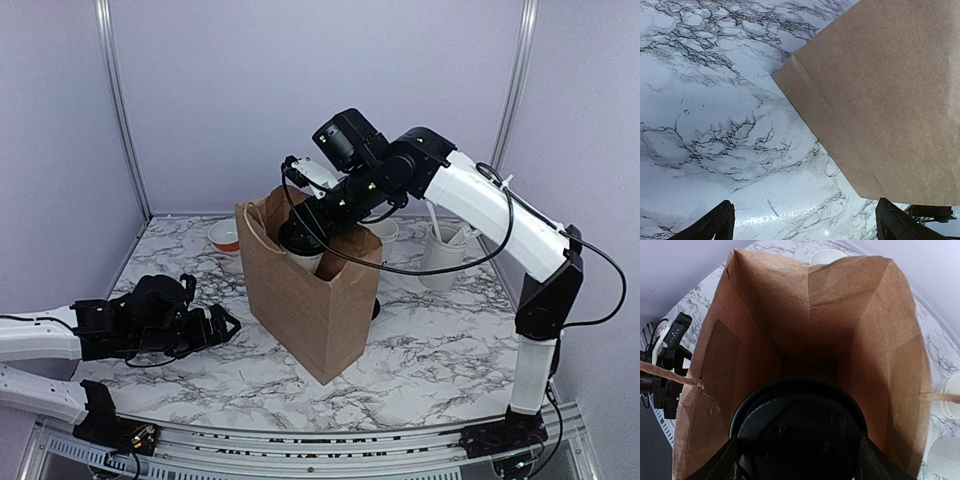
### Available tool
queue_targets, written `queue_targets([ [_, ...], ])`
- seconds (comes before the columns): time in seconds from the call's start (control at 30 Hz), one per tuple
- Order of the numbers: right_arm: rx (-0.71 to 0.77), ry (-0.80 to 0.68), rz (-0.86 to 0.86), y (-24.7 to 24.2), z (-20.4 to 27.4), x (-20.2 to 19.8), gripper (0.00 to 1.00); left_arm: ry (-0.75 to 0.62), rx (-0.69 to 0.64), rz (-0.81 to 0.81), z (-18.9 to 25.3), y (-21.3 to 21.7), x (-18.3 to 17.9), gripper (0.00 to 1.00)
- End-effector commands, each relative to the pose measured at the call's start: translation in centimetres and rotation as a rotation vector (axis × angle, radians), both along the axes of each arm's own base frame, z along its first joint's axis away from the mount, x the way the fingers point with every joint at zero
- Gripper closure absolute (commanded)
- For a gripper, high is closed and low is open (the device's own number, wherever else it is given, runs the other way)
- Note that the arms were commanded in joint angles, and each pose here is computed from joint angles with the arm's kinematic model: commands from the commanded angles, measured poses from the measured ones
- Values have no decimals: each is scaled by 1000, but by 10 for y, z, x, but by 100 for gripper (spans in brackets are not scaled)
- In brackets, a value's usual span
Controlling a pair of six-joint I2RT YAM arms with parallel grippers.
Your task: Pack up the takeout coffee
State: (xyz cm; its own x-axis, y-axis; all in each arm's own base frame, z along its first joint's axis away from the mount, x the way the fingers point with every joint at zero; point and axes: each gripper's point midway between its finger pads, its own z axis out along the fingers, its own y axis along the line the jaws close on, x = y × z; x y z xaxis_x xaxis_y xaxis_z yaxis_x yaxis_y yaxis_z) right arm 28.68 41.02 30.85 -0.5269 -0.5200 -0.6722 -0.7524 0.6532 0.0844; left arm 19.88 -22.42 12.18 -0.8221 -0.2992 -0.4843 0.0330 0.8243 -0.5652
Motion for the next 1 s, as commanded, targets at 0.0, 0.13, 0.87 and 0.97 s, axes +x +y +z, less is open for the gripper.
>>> queue_targets([
  [0.0,-35,45,11,3,-21,-1,37,-12,20,-8,6,5,3,1],
  [0.13,-66,77,9,1,-38,-4,37,-10,23,-7,5,7,4,1],
  [0.87,-192,242,20,-20,-101,-32,38,-8,-9,-5,-1,12,2,1],
  [0.97,-200,268,23,-21,-109,-36,38,-11,-13,-5,0,13,2,1],
])
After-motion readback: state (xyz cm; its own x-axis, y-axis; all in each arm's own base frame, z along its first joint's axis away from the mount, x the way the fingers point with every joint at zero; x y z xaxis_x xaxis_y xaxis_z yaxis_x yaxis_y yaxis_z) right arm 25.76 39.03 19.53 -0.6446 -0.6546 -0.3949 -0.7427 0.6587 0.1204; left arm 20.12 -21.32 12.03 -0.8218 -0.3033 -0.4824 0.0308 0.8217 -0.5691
